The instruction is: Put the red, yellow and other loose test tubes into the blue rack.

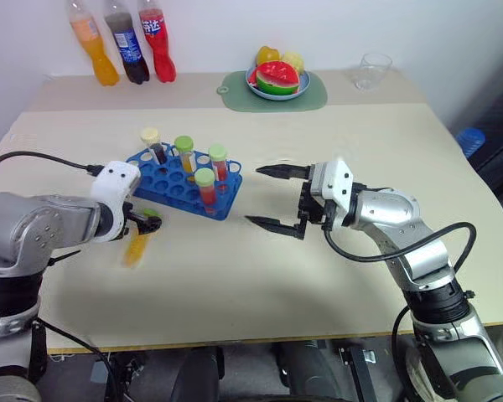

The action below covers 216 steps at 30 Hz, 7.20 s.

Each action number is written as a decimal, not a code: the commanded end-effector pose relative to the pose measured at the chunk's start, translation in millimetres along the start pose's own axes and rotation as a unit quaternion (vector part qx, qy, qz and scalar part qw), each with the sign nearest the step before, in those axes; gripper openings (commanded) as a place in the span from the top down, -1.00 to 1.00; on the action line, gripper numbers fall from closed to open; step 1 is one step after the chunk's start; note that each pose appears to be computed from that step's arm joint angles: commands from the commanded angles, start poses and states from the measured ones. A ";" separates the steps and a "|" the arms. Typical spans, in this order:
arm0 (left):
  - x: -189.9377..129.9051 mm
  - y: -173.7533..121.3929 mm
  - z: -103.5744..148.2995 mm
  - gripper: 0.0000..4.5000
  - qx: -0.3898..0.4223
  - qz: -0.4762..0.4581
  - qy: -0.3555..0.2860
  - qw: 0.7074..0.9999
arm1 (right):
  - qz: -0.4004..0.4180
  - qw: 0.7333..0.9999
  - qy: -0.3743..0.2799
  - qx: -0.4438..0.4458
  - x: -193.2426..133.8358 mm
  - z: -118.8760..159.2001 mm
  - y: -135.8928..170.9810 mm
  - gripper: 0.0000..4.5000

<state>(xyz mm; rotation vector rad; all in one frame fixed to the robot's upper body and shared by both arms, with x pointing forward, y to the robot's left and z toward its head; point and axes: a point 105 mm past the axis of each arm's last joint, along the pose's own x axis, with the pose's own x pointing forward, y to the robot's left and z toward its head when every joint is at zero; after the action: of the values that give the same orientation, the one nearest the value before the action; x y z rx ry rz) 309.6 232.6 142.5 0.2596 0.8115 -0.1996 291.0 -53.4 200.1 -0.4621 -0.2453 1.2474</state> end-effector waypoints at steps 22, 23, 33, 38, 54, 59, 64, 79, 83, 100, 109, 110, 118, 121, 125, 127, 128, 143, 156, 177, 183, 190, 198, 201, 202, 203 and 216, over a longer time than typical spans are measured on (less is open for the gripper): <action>-111.8 47.6 99.1 0.65 -0.089 0.107 -0.480 0.866 | -0.010 0.999 0.023 0.020 -0.5 -23.6 21.9 -1.00; -109.6 38.8 105.0 0.65 -0.072 0.104 -0.497 0.859 | -0.011 0.999 0.024 0.026 0.6 -26.3 22.5 -1.00; -46.1 -31.7 114.2 0.65 -0.043 0.134 -0.651 0.746 | -0.034 0.999 0.029 0.026 3.1 -33.3 18.3 -1.00; -23.8 -41.3 101.6 0.65 -0.044 0.120 -0.645 0.754 | -0.037 0.998 0.017 0.038 -2.2 -23.0 17.1 -1.00; 10.3 -57.8 82.5 0.65 -0.069 0.087 -0.612 0.783 | 0.014 0.996 0.015 0.089 -5.4 -12.0 35.5 -1.00; 16.5 -61.8 82.9 0.65 -0.074 0.080 -0.614 0.781 | 0.015 0.995 0.012 0.099 -3.3 -10.6 38.0 -1.00; 21.3 -61.5 82.4 0.65 -0.062 0.089 -0.616 0.780 | 0.012 0.995 0.011 0.102 -3.1 -9.7 38.0 -1.00; 19.9 -53.8 73.2 -0.20 -0.088 0.092 -0.618 0.776 | -0.006 0.994 0.005 0.111 -4.8 -8.3 38.9 -1.00; 10.3 -53.0 74.4 -0.97 -0.087 0.092 -0.626 0.769 | -0.007 0.994 0.003 0.111 -4.3 -8.8 37.4 -1.00; -82.9 49.3 47.6 -0.97 -0.104 0.196 -0.542 0.810 | -0.011 0.993 0.004 0.118 -4.5 -11.5 35.4 -1.00; -58.7 107.2 9.8 -0.97 -0.100 0.174 -0.238 0.950 | 0.003 0.993 -0.003 0.119 2.4 -10.5 34.7 -1.00; -57.3 109.2 8.4 -0.97 -0.098 0.163 -0.211 0.959 | 0.004 0.993 -0.005 0.119 3.6 -10.1 34.8 -1.00; -36.1 109.7 5.9 -0.97 -0.040 0.083 -0.027 0.995 | 0.009 0.993 -0.012 0.119 9.1 -7.2 36.1 -1.00; -24.2 111.4 12.8 -0.97 -0.022 0.066 -0.010 0.998 | 0.007 0.992 -0.013 0.121 9.6 -6.8 36.1 -1.00; 6.0 108.7 26.0 -0.97 -0.022 0.031 0.009 0.999 | 0.002 0.992 -0.015 0.125 10.8 -6.4 36.2 -1.00; 16.4 109.0 29.5 -0.97 -0.018 0.023 0.020 0.999 | 0.000 0.992 -0.015 0.125 11.1 -6.2 36.1 -1.00; 20.2 109.2 30.3 -0.97 -0.016 0.017 0.026 0.999 | 0.000 0.992 -0.015 0.125 11.4 -6.1 36.2 -1.00; 3.1 152.6 83.2 0.67 0.025 0.125 -0.140 0.982 | -0.026 0.990 -0.009 0.135 6.1 -6.0 39.2 -1.00; -54.8 50.7 109.8 0.67 -0.078 0.162 -0.581 0.794 | 0.005 0.968 0.013 0.250 10.1 -8.3 61.1 -1.00; 17.4 -3.1 80.6 0.67 -0.108 0.148 -0.546 0.817 | -0.030 0.961 0.017 0.274 8.5 -6.6 59.4 -1.00; 26.2 -4.2 88.7 0.67 -0.123 0.138 -0.561 0.807 | -0.032 0.961 0.016 0.274 8.5 -7.4 57.9 -1.00; 35.7 -3.8 84.9 0.67 -0.124 0.144 -0.566 0.802 | -0.039 0.961 0.015 0.273 8.6 -7.7 56.2 -1.00; 32.8 -4.3 75.6 0.02 -0.152 0.126 -0.576 0.793 | -0.042 0.961 0.012 0.274 8.0 -8.5 54.7 -1.00; 18.6 0.7 76.0 -0.64 -0.151 0.128 -0.594 0.780 | -0.044 0.962 0.009 0.268 7.3 -7.8 53.1 -1.00; 14.0 2.7 75.3 -0.86 -0.150 0.128 -0.598 0.777 | -0.045 0.963 0.008 0.265 7.1 -7.5 52.5 -1.00; 4.4 6.8 72.3 -0.99 -0.149 0.124 -0.605 0.772 | -0.053 0.965 0.005 0.258 4.9 -6.8 48.5 -1.00; -60.7 35.1 -28.0 -0.99 0.010 0.014 -0.443 0.896 | -0.128 0.975 0.092 0.156 -76.5 -33.0 -21.9 -1.00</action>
<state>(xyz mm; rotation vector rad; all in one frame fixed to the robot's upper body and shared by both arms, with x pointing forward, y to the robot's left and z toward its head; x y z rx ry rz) 266.2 281.9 159.6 0.1537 -0.0799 -0.2166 296.0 -128.8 175.0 -0.2208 0.1006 0.9868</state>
